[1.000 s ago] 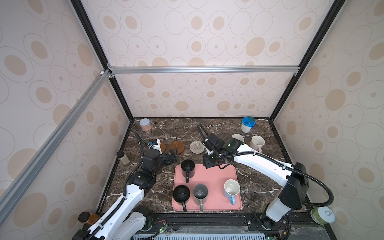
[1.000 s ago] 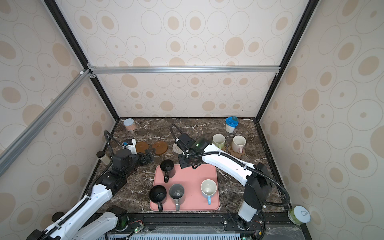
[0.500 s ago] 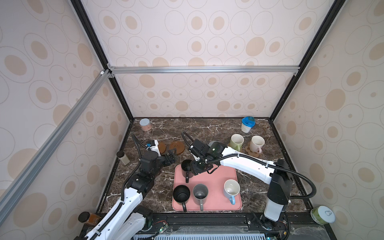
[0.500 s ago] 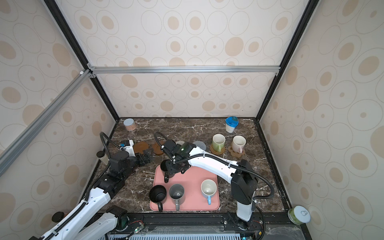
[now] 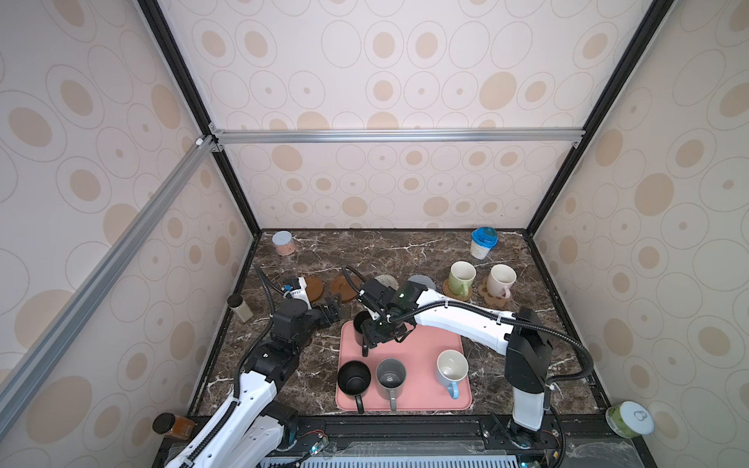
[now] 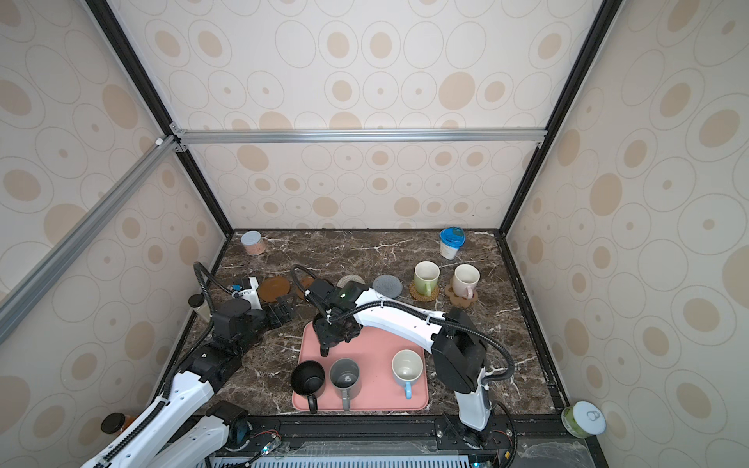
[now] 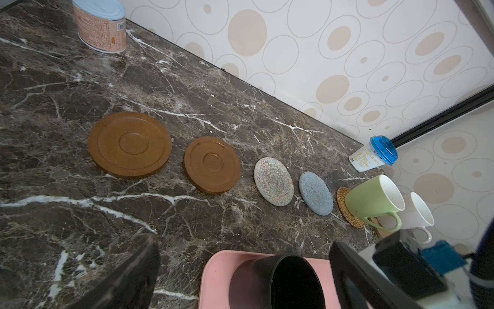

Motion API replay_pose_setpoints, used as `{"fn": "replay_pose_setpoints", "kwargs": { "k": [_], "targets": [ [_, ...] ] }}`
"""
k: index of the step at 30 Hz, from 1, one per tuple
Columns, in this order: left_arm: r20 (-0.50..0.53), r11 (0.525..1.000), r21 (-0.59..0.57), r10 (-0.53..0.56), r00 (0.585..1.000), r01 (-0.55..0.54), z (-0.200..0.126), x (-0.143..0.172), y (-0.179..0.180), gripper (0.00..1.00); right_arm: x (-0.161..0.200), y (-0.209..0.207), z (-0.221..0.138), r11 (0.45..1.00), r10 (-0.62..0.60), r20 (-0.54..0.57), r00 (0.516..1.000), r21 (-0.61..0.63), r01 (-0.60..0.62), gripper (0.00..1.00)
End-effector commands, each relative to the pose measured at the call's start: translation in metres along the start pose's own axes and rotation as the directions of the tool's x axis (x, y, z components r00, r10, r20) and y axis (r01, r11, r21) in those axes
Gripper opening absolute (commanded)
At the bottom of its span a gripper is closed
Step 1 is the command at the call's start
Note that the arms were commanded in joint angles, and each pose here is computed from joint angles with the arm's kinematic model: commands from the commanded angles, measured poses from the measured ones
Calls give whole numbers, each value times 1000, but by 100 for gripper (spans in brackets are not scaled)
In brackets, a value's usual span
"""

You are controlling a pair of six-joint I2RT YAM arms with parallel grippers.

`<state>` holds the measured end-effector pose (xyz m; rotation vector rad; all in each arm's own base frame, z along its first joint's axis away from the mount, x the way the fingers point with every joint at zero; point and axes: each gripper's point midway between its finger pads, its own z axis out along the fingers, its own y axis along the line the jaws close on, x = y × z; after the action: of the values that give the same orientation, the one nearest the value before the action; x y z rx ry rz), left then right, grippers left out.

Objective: Place cups on coasters
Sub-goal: Pick up the cup from the tray.

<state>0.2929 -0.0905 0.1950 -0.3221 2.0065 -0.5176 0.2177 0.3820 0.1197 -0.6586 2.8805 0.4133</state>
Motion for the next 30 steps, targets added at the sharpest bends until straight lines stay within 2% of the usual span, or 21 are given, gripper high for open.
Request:
{"fn": "replay_pose_setpoints", "kwargs": {
  "k": [1, 8, 18, 30],
  "targets": [
    [7, 1000, -2, -16, 1000, 16, -1, -1, 0, 100, -1, 7, 3, 1000, -10, -8, 1000, 5, 10, 64],
    [5, 1000, -3, -14, 1000, 14, -2, -1, 0, 100, -8, 10, 14, 1000, -16, -12, 1000, 14, 16, 64],
    [5, 1000, -5, -14, 1000, 14, -2, -1, 0, 100, -5, -5, 30, 995, 7, -30, 1000, 96, -4, 64],
    [4, 1000, 6, -16, 1000, 16, -1, -2, -3, 100, -5, -32, 20, 971, -5, -3, 1000, 238, 6, 64]
  ]
}}
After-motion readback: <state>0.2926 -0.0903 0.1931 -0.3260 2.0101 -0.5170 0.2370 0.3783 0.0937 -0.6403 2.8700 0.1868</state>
